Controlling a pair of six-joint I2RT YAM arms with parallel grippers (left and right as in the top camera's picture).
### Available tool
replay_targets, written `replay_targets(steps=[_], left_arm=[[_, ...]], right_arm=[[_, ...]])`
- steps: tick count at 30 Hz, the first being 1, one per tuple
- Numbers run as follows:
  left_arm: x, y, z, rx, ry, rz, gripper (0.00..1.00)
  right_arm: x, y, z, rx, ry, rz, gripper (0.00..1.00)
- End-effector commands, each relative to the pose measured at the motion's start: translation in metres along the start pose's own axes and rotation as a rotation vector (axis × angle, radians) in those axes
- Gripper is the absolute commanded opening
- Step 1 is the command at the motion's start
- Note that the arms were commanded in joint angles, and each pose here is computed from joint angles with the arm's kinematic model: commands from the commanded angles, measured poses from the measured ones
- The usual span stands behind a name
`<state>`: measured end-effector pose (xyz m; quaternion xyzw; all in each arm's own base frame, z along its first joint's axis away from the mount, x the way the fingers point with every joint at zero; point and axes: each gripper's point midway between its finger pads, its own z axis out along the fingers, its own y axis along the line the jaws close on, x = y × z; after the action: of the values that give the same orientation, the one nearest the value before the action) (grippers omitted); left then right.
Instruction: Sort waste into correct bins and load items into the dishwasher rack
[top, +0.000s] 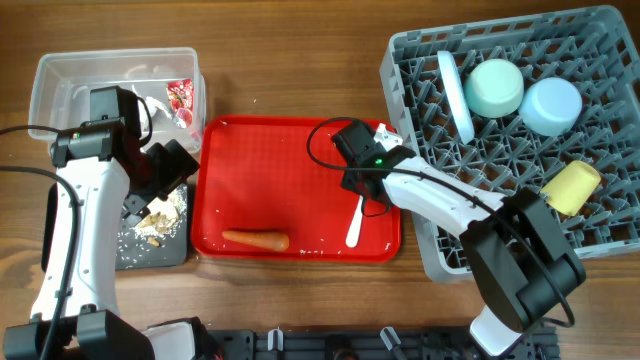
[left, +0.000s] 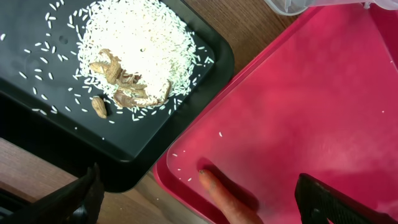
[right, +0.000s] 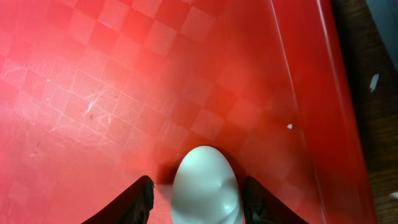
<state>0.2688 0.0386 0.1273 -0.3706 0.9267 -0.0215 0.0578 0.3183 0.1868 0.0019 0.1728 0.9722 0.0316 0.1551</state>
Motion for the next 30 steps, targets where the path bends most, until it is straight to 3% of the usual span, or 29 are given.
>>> replay_targets(steps=[1, 5, 8, 17, 24, 30], left_arm=[[-0.001, 0.002, -0.005, 0.004, -0.018, -0.022, 1.00], [-0.001, 0.002, -0.005, 0.004, -0.018, -0.022, 1.00], [-0.001, 0.002, -0.005, 0.004, -0.017, -0.022, 1.00], [-0.001, 0.002, -0.005, 0.004, -0.018, -0.022, 1.00], [-0.001, 0.002, -0.005, 0.004, -0.018, -0.022, 1.00], [-0.001, 0.002, -0.005, 0.005, -0.018, -0.021, 1.00]], right_arm=[[0.031, -0.009, 0.015, 0.015, 0.139, -0.007, 0.50], [0.032, -0.009, 0.015, 0.016, 0.141, -0.006, 0.47], [0.032, -0.009, 0.015, 0.015, 0.141, -0.006, 0.34], [0.025, -0.002, 0.005, -0.015, 0.119, -0.030, 0.32], [-0.036, 0.028, -0.103, -0.252, -0.156, -0.304, 0.31], [-0.088, -0.033, -0.176, -0.225, -0.358, -0.429, 0.31]])
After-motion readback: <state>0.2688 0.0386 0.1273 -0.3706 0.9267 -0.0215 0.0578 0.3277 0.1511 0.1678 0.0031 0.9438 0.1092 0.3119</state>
